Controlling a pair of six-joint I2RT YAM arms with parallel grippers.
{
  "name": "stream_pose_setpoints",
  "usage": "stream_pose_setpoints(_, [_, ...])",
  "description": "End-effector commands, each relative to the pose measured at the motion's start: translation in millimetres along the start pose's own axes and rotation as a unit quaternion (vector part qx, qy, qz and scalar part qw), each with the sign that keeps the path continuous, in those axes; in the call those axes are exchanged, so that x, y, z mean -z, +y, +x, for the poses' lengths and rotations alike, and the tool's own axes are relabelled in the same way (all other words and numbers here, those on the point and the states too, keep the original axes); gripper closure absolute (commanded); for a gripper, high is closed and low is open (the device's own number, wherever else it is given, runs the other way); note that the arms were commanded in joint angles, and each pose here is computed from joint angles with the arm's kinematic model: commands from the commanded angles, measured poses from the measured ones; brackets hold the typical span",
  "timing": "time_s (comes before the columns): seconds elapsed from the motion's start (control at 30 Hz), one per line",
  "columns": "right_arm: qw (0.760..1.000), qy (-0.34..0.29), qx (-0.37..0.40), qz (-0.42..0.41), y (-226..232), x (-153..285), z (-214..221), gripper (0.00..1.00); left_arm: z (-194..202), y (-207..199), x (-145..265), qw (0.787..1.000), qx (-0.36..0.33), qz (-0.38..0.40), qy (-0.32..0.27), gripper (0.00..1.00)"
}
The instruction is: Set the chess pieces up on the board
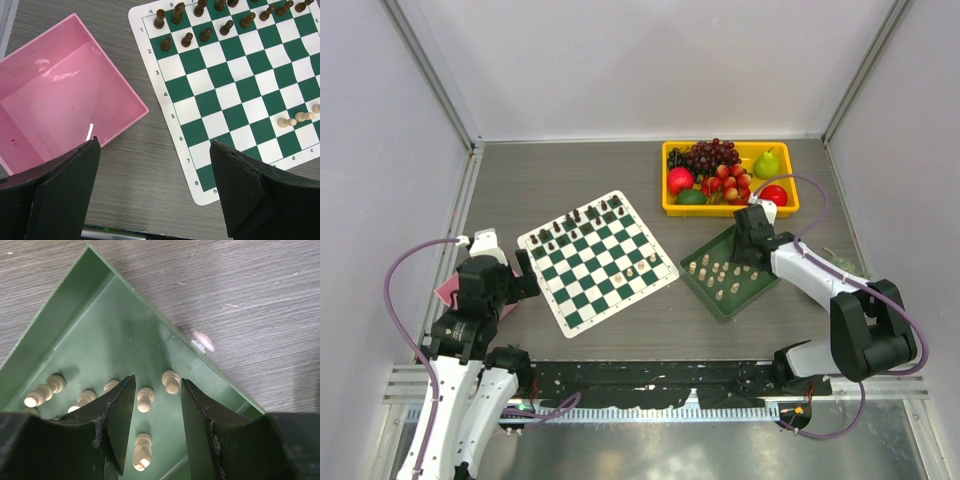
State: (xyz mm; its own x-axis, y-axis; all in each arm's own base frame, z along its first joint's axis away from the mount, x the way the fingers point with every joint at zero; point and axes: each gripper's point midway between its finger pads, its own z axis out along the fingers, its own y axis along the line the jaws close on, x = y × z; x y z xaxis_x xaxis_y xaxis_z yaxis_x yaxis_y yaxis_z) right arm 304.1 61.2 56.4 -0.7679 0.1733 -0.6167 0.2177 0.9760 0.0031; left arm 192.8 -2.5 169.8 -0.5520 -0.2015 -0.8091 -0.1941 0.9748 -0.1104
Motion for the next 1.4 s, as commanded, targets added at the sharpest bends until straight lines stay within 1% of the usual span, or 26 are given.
stream_pose_setpoints(0.0, [0.999, -0.018, -0.012, 0.030, -9.0, -1.7, -10.1, 0.52, -16.3, -2.8, 1.9, 1.000, 0.005, 0.005, -0.026, 0.01])
stream_pose_setpoints(0.37, [0.999, -0.004, -0.013, 0.035, -10.1, -9.0, -1.8, 0.53, -17.1, -3.2, 2.7, 1.000, 0.006, 0.006, -0.028, 0.01])
stream_pose_setpoints(0.57, [0.999, 0.002, -0.016, 0.035, -9.4, -11.9, 2.4, 0.57, -17.8, -4.1, 3.4, 0.999, 0.007, 0.009, -0.030, 0.01])
stream_pose_setpoints(0.83, [0.999, 0.005, -0.022, 0.046, -14.7, -11.7, 8.2, 0.58, -17.4, -4.6, 3.0, 0.999, 0.007, 0.011, -0.030, 0.01])
stream_pose_setpoints(1.1, [0.998, 0.008, -0.023, 0.052, -16.1, -13.8, 9.9, 0.63, -16.8, -4.8, 2.9, 1.000, 0.006, 0.011, -0.029, 0.01])
stream_pose_setpoints(1.2, [0.998, 0.010, -0.023, 0.053, -16.2, -14.6, 11.0, 0.66, -17.2, -4.9, 2.8, 0.999, 0.006, 0.011, -0.029, 0.01])
stream_pose_setpoints(1.37, [0.998, 0.008, -0.023, 0.052, -15.8, -14.3, 10.3, 0.67, -17.2, -4.9, 2.8, 0.999, 0.006, 0.011, -0.029, 0.01])
